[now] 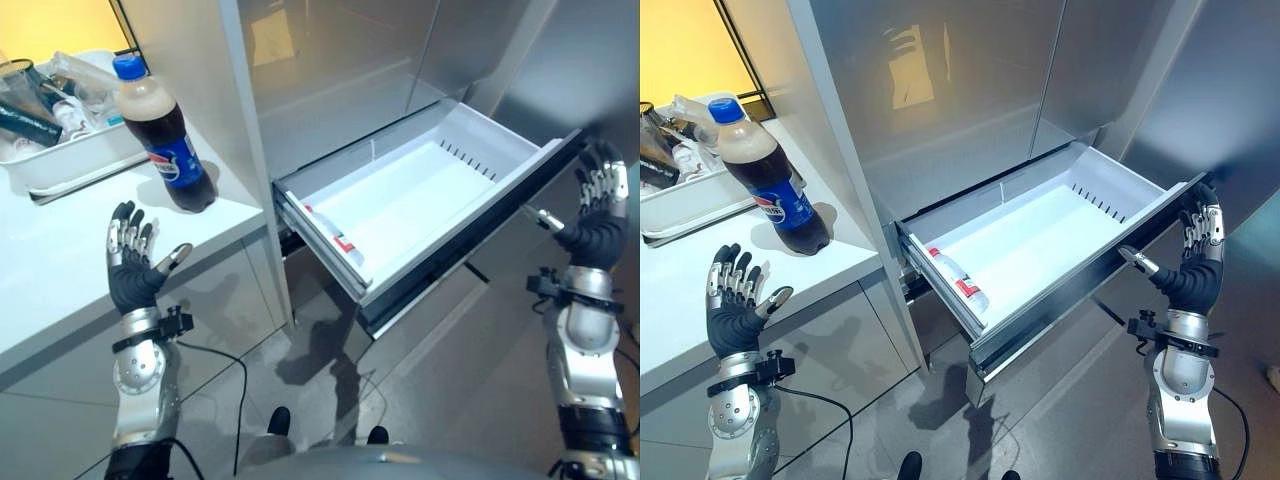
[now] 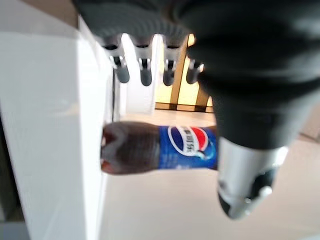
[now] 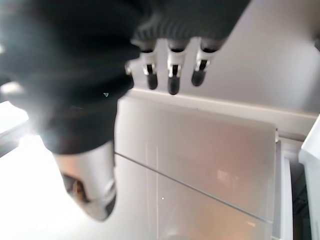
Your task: Take the drinks into the refrigerator
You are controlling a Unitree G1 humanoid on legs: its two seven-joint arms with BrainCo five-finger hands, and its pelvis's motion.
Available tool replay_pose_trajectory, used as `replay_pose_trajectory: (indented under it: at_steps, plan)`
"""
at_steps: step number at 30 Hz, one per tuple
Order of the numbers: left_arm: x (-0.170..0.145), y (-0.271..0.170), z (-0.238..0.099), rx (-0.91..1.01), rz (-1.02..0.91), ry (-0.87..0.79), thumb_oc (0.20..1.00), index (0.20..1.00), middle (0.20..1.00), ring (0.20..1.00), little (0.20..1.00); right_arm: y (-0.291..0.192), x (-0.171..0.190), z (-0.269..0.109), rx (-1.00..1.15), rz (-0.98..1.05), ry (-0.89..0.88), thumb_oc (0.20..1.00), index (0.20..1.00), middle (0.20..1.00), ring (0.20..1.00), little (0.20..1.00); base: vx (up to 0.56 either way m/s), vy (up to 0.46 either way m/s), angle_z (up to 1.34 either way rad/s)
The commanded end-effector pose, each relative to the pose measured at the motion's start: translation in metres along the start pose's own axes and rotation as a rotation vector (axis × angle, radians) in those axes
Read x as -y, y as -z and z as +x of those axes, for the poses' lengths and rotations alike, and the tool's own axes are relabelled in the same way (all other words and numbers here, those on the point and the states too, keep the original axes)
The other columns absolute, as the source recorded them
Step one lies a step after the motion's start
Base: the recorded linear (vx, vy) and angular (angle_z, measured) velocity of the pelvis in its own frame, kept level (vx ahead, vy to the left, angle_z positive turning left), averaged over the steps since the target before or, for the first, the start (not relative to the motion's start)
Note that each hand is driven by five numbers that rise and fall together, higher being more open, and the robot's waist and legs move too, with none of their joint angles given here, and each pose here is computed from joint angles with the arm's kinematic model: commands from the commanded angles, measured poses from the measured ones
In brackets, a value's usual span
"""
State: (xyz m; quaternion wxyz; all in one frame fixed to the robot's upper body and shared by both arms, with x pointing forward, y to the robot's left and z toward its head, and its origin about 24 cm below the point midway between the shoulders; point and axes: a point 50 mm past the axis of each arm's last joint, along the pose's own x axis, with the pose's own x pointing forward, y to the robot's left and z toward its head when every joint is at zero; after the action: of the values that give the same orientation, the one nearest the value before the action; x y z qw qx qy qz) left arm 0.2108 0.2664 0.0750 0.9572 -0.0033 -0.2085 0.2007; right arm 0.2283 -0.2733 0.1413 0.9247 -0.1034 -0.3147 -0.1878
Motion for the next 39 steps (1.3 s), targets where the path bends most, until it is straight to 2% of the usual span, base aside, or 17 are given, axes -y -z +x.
replay_pose_trajectory:
  at_steps: [1,12,29,39]
  plan:
    - [-0.014,-0.016,0.023,0.126,0.092,-0.021,1.000,1.000,1.000,1.000,1.000,-0.024,0.003,0.016,0.151,0.029,0.009,1.000,1.000,1.000,1.000,1.000,0.00,0.000,0.00]
    - [-0.017,-0.012,0.030,0.112,0.145,-0.029,1.000,1.000,1.000,1.000,1.000,-0.034,0.001,0.020,0.204,0.044,-0.023,1.000,1.000,1.000,1.000,1.000,0.00,0.003,-0.02]
    - [-0.001,-0.021,0.064,0.161,0.221,0.026,1.000,1.000,1.000,1.000,1.000,-0.041,-0.011,0.027,0.225,0.087,-0.105,1.000,1.000,1.000,1.000,1.000,0.00,0.005,-0.04]
    - [-0.009,-0.024,0.082,0.156,0.261,-0.012,1.000,1.000,1.000,1.000,1.000,-0.046,-0.018,0.032,0.241,0.128,-0.144,1.000,1.000,1.000,1.000,1.000,0.00,0.004,-0.08]
